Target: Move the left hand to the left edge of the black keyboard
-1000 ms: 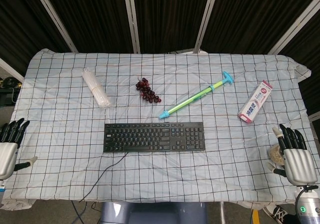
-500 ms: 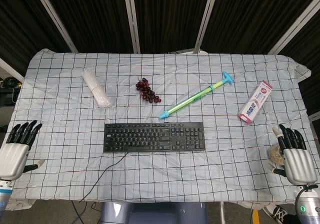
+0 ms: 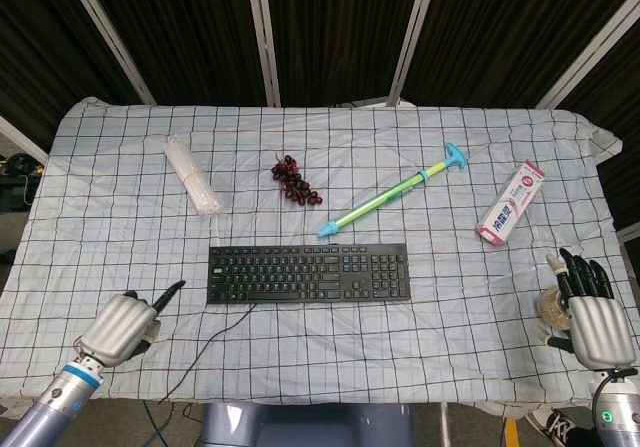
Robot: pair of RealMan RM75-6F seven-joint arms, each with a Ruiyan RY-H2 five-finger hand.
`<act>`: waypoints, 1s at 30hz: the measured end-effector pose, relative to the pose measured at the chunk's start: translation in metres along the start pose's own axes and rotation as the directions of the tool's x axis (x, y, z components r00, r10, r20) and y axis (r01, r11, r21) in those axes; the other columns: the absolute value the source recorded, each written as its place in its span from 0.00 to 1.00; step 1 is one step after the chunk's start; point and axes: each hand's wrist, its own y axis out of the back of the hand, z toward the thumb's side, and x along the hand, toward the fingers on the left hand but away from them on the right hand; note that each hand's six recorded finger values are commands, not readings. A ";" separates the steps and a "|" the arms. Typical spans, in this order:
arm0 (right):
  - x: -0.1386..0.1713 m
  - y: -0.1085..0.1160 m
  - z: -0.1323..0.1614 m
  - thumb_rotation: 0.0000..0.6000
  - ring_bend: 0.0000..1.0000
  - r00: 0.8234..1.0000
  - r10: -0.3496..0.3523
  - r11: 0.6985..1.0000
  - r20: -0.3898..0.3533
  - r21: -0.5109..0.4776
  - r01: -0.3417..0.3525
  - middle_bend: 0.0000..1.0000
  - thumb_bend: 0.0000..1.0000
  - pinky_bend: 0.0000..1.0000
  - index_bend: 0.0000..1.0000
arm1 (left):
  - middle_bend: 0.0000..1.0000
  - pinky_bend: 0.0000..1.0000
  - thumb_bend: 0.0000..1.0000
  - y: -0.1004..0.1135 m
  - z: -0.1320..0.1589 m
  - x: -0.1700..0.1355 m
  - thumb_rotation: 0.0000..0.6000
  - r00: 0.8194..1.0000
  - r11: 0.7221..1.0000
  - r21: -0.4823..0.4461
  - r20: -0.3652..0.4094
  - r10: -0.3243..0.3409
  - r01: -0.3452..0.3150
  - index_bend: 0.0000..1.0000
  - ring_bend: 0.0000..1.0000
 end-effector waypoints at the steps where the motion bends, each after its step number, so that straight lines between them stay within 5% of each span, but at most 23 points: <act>1: 0.000 0.000 0.000 1.00 0.00 1.000 0.000 1.000 -0.001 -0.001 0.000 0.00 0.06 0.00 0.04 | 0.86 0.54 0.72 -0.002 0.005 0.002 1.00 1.000 0.999 0.013 0.011 -0.029 0.029 0.00 0.73; 9: -0.001 0.000 -0.001 1.00 0.00 1.000 0.003 1.000 0.000 -0.010 -0.003 0.00 0.06 0.00 0.04 | 0.87 0.55 0.77 -0.014 0.027 0.015 1.00 0.968 0.966 0.073 0.029 -0.251 0.249 0.00 0.75; 15: 0.000 0.000 0.000 1.00 0.00 1.000 0.005 1.000 -0.001 -0.018 -0.005 0.00 0.06 0.00 0.04 | 0.87 0.55 0.77 -0.016 0.037 0.025 1.00 0.938 0.935 0.082 0.009 -0.346 0.344 0.00 0.75; 30: 0.000 -0.001 -0.001 1.00 0.00 1.000 0.014 1.000 0.005 -0.027 -0.014 0.00 0.06 0.00 0.04 | 0.87 0.55 0.77 -0.015 0.043 0.052 1.00 0.933 0.925 0.123 -0.063 -0.354 0.359 0.00 0.75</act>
